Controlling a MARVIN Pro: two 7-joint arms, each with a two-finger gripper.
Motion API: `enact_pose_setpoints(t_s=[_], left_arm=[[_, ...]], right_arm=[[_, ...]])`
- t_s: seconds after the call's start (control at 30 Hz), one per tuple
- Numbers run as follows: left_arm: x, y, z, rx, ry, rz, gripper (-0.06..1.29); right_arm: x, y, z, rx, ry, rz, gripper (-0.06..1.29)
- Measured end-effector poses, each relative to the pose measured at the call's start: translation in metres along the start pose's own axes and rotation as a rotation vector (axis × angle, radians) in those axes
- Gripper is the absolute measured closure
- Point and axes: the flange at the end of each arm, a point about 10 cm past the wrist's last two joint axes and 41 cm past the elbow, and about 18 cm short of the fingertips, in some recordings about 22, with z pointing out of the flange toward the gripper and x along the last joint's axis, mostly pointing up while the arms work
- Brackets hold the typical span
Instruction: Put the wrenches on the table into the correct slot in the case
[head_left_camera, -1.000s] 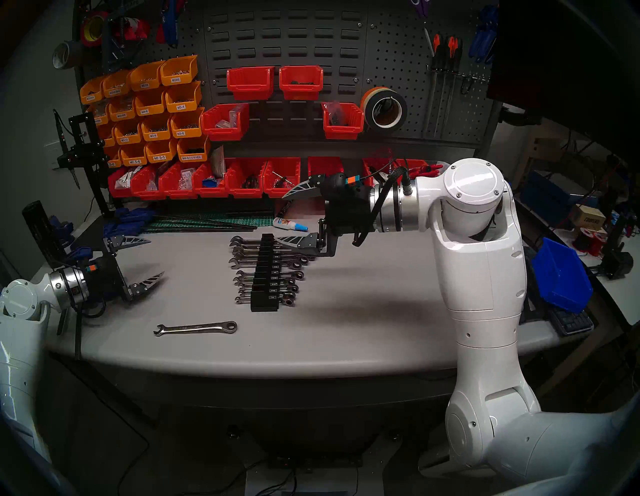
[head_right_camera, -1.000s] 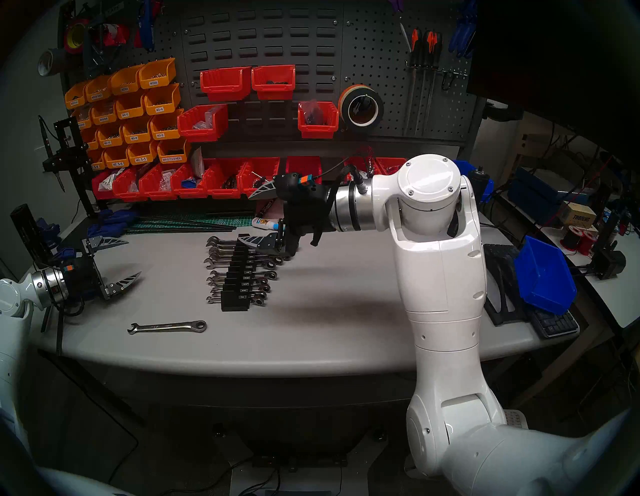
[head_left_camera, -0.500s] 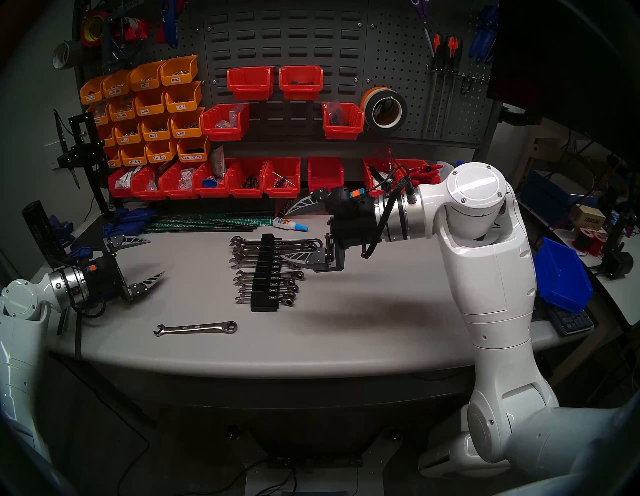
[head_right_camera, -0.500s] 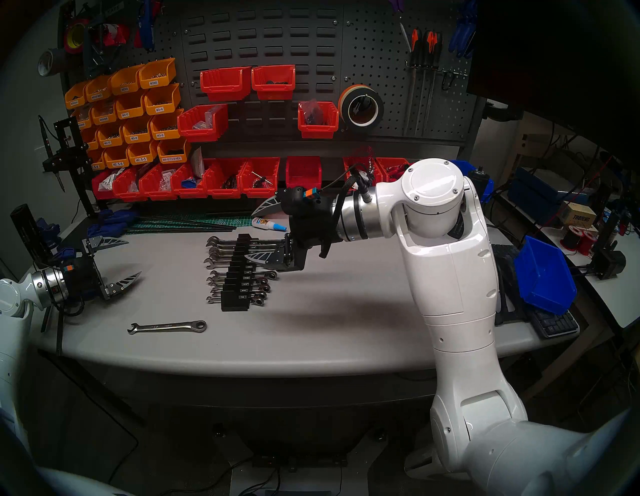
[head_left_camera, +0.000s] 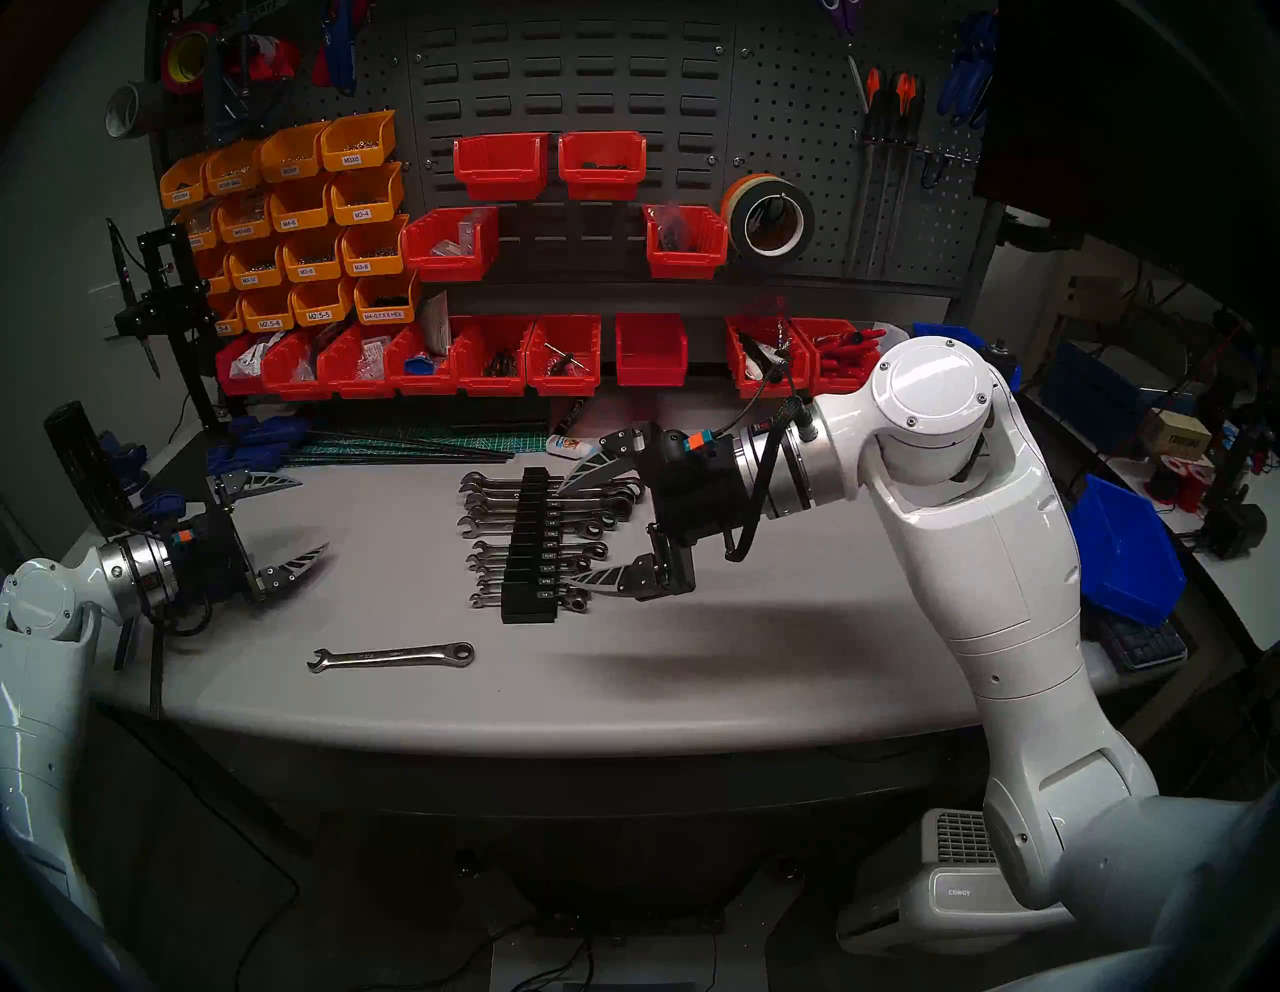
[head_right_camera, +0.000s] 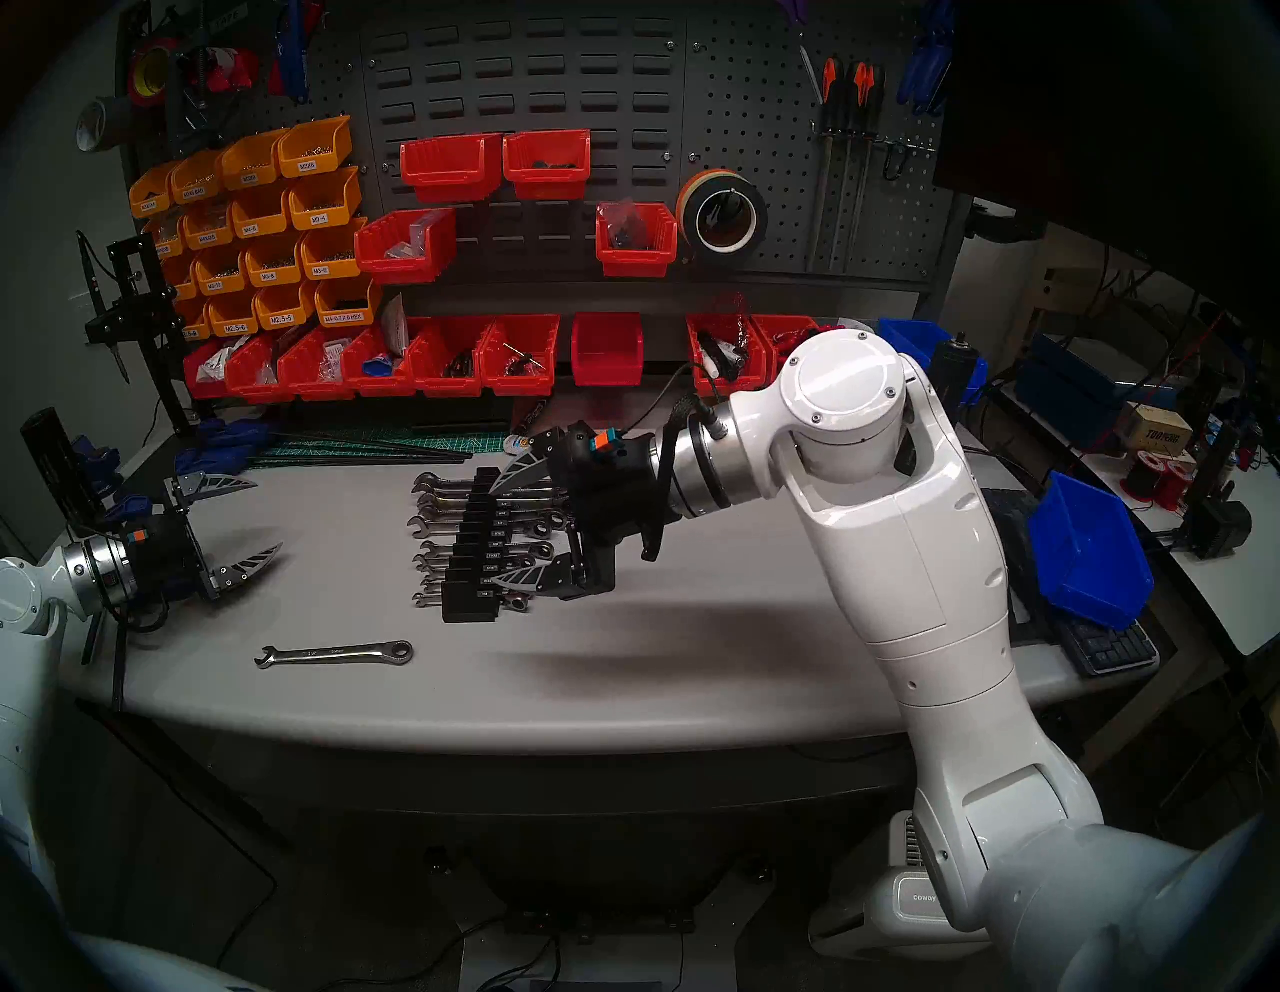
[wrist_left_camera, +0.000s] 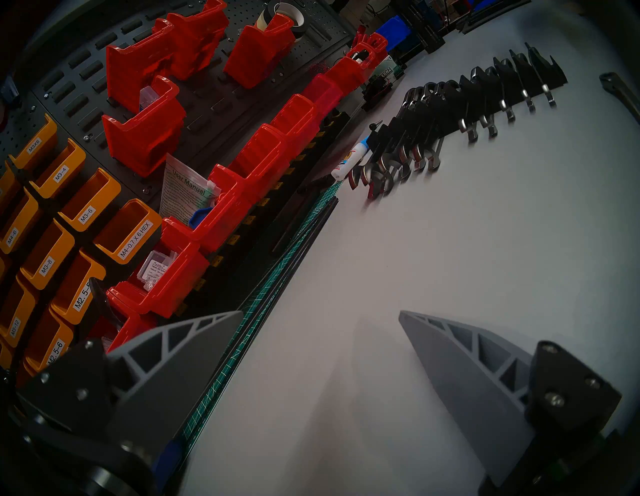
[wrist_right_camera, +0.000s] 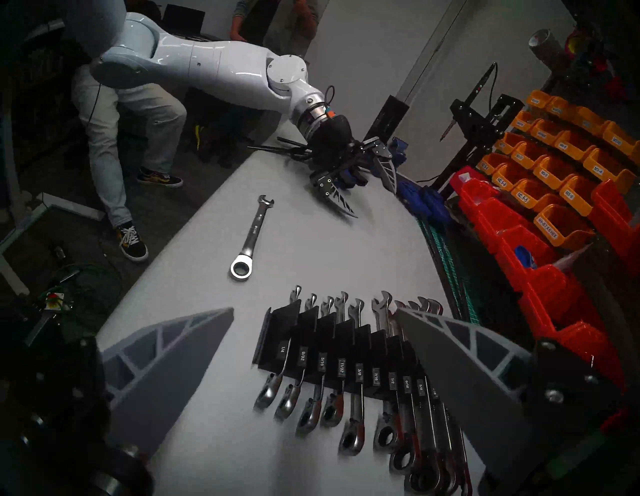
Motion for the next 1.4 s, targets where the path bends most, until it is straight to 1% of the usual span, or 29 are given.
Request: enact_pose_setpoints(t_s=[0.13,0.27,0.5,0.6,0.77,1.4], left_arm=[[0.000,0.000,0.000,0.000,0.000,0.000,0.00],[0.000,0.000,0.000,0.000,0.000,0.000,0.00],[0.000,0.000,0.000,0.000,0.000,0.000,0.00],[0.000,0.000,0.000,0.000,0.000,0.000,0.00],[0.000,0.000,0.000,0.000,0.000,0.000,0.00],[0.000,0.000,0.000,0.000,0.000,0.000,0.00]], right_arm=[[-0.004,-0.003,-0.001,0.027,-0.024,-0.011,-0.01],[-0.007,-0.004,-0.005,0.036,-0.038,-0.015,-0.01],[-0.007,-0.002,-0.008,0.039,-0.035,-0.025,-0.01],[-0.005,-0.002,-0.004,0.052,-0.030,-0.032,-0.01],[0.002,-0.003,0.010,0.093,-0.012,-0.050,-0.01],[0.017,0.000,0.041,0.164,0.024,-0.071,-0.01]])
